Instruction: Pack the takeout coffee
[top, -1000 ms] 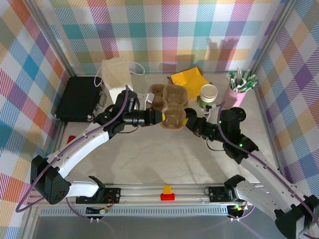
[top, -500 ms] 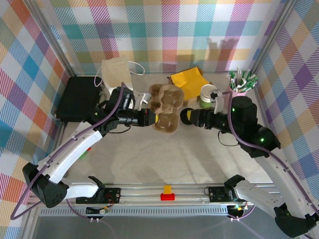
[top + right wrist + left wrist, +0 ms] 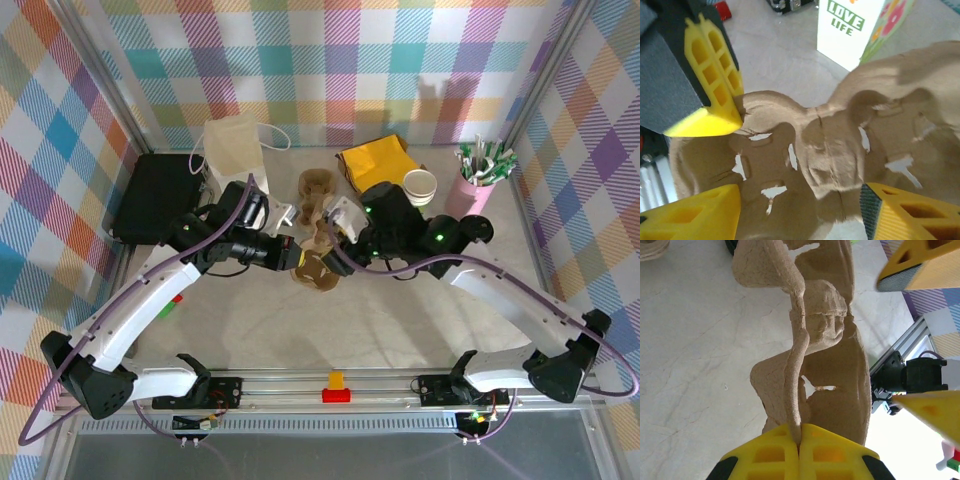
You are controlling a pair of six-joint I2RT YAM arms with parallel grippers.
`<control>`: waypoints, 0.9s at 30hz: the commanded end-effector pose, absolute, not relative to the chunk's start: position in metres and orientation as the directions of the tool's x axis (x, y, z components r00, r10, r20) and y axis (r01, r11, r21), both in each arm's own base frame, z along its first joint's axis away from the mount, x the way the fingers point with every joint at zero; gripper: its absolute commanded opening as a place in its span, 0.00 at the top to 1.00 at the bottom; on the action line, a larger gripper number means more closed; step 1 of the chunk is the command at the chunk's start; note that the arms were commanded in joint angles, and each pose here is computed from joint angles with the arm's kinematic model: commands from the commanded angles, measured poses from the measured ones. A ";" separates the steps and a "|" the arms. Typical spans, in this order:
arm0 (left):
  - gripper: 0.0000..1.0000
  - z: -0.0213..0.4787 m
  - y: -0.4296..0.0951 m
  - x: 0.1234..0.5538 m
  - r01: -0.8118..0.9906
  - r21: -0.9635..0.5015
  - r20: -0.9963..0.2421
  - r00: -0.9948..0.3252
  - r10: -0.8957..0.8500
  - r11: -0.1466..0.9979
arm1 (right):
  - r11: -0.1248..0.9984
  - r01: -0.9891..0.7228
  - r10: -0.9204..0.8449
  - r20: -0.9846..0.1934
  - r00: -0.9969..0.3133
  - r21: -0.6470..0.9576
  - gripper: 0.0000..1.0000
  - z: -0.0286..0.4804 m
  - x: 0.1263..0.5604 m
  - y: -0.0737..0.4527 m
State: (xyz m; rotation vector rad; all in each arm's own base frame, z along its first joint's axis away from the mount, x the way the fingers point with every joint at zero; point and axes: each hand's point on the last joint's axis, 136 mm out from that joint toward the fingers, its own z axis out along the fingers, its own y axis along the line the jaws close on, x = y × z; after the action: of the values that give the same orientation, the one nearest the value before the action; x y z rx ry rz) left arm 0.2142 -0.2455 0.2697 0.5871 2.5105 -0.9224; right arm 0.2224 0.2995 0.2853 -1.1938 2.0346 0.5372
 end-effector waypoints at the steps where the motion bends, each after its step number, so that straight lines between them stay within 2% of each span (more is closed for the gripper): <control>1: 0.98 0.280 -0.243 0.203 0.547 -0.510 -0.524 -0.810 0.264 0.664 | 0.435 -0.891 -0.630 -0.751 -0.196 -0.132 0.32 0.289 0.234 0.307; 9: 0.98 0.279 -0.246 0.203 0.547 -0.523 -0.523 -0.811 0.262 0.654 | 0.414 -0.896 -0.656 -0.734 -0.175 -0.157 0.32 0.273 0.242 0.317; 19: 0.99 0.282 -0.247 0.203 0.551 -0.527 -0.527 -0.809 0.259 0.647 | 0.393 -0.908 -0.669 -0.723 -0.173 -0.146 0.43 0.261 0.245 0.325; 27: 0.99 0.279 -0.244 0.206 0.543 -0.510 -0.524 -0.811 0.260 0.667 | 0.375 -0.918 -0.687 -0.705 -0.179 -0.132 0.44 0.253 0.240 0.323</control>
State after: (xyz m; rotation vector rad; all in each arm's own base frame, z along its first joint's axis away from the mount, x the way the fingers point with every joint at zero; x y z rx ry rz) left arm 0.2086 -0.2457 0.2771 0.6057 2.4840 -0.9536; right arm 0.2465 0.3221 0.2568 -1.3425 1.9513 0.4058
